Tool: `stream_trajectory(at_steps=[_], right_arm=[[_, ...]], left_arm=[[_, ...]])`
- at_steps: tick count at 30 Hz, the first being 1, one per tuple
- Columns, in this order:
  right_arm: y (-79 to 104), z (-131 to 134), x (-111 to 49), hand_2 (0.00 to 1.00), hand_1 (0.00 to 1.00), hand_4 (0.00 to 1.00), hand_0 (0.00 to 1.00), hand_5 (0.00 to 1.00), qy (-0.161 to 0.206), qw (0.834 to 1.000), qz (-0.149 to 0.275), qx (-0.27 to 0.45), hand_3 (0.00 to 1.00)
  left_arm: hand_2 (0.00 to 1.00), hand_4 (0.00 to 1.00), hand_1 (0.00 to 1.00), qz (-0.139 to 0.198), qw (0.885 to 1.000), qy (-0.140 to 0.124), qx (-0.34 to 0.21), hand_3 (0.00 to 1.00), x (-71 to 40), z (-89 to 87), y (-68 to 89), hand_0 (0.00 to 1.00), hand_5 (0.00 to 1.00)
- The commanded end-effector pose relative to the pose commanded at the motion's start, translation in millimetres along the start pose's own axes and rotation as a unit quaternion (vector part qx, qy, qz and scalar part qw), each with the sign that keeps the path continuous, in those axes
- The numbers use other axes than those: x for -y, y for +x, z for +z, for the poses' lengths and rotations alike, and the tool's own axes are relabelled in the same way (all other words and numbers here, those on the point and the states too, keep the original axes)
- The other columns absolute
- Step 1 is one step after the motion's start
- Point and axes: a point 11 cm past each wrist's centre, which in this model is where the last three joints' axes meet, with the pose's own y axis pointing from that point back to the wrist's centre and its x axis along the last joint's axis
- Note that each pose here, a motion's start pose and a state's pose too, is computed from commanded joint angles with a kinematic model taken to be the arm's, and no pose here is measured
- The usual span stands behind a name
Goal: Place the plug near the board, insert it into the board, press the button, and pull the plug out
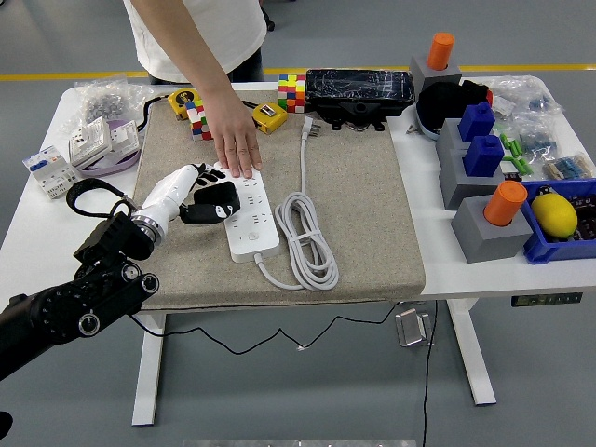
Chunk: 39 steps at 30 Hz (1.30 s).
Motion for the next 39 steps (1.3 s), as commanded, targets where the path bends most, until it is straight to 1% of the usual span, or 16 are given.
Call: stream_trajectory(at_steps=[1, 3, 6, 7, 10, 12, 13, 18, 19, 23, 33, 35, 38, 39], right_arm=[[-0.5, 0, 0.0, 0.687, 0.675, 0.918, 0.61, 0.445, 0.0, 1.0, -0.001, 0.0, 0.574], [-1.9, -2, 0.1, 0.687, 0.675, 0.918, 0.61, 0.445, 0.002, 1.0, -0.002, 0.002, 0.574], [-1.8, -2, 0.1, 0.687, 0.675, 0.918, 0.61, 0.445, 0.003, 1.0, -0.002, 0.002, 0.574], [-1.6, -2, 0.1, 0.687, 0.675, 0.917, 0.61, 0.445, 0.003, 1.0, -0.001, 0.002, 0.574], [-1.3, -2, 0.0, 0.687, 0.675, 0.917, 0.61, 0.445, 0.002, 1.0, -0.001, 0.002, 0.574], [-1.3, -2, 0.0, 0.687, 0.675, 0.917, 0.61, 0.445, 0.002, 1.0, -0.001, 0.002, 0.574], [-1.5, -2, 0.1, 0.688, 0.675, 0.918, 0.61, 0.445, 0.002, 1.0, -0.001, 0.002, 0.573], [-2.0, -2, 0.2, 0.688, 0.675, 0.918, 0.61, 0.445, 0.002, 1.0, -0.002, 0.002, 0.573], [-2.3, -2, 0.2, 0.688, 0.675, 0.918, 0.61, 0.445, 0.002, 1.0, -0.002, 0.003, 0.574], [-2.2, -2, 0.2, 0.688, 0.675, 0.918, 0.61, 0.445, 0.002, 1.0, -0.002, 0.003, 0.574], [-2.1, -3, 0.1, 0.687, 0.675, 0.917, 0.611, 0.445, 0.003, 1.0, -0.002, -0.001, 0.573], [-2.1, -2, 0.0, 0.687, 0.675, 0.917, 0.611, 0.445, 0.003, 1.0, -0.002, -0.001, 0.573], [-1.6, 0, 0.0, 0.687, 0.675, 0.918, 0.61, 0.445, 0.001, 1.0, -0.001, 0.0, 0.574], [-1.1, 1, 0.1, 0.687, 0.675, 0.918, 0.61, 0.445, -0.001, 1.0, -0.001, 0.001, 0.574]], left_arm=[[0.551, 0.838, 0.598, -0.001, 1.0, 0.002, 0.0, 0.612, 0.3, -0.4, -0.1, 0.567, 0.28], [0.551, 0.838, 0.598, -0.005, 1.0, 0.011, 0.0, 0.612, 1.1, -2.2, -0.8, 0.567, 0.28], [0.551, 0.838, 0.598, -0.005, 1.0, 0.017, -0.001, 0.612, 1.8, -3.0, -0.4, 0.567, 0.28], [0.463, 0.645, 0.423, -0.005, 1.0, 0.019, -0.001, 0.517, 2.3, -3.1, -0.1, 0.426, 0.167], [0.463, 0.645, 0.423, -0.007, 1.0, 0.026, -0.009, 0.517, 3.2, -4.5, 0.6, 0.426, 0.167], [0.463, 0.645, 0.423, -0.006, 1.0, 0.025, -0.015, 0.517, 3.3, -4.7, 1.0, 0.426, 0.167], [0.39, 0.571, 0.35, -0.006, 1.0, 0.025, -0.017, 0.482, 3.1, -4.6, 1.1, 0.362, 0.121], [0.39, 0.571, 0.35, -0.005, 1.0, 0.019, -0.017, 0.482, 3.2, -2.9, 1.4, 0.362, 0.121], [0.377, 0.512, 0.338, -0.004, 1.0, 0.016, -0.016, 0.434, 3.1, -2.5, 1.4, 0.353, 0.044], [0.377, 0.512, 0.338, 0.002, 1.0, 0.003, -0.015, 0.434, 2.8, -1.4, 2.2, 0.353, 0.044], [0.367, 0.514, 0.335, 0.015, 0.998, -0.029, -0.045, 0.424, 1.3, -3.4, 4.7, 0.349, 0.037], [0.367, 0.514, 0.335, 0.023, 0.998, -0.03, -0.051, 0.424, 0.2, -6.6, 7.3, 0.349, 0.037], [0.367, 0.518, 0.335, 0.033, 0.998, -0.024, -0.054, 0.424, -1.4, -14.1, 11.1, 0.345, 0.042], [0.367, 0.518, 0.335, 0.038, 0.998, -0.019, -0.055, 0.424, -1.8, -18.9, 13.5, 0.345, 0.042]])
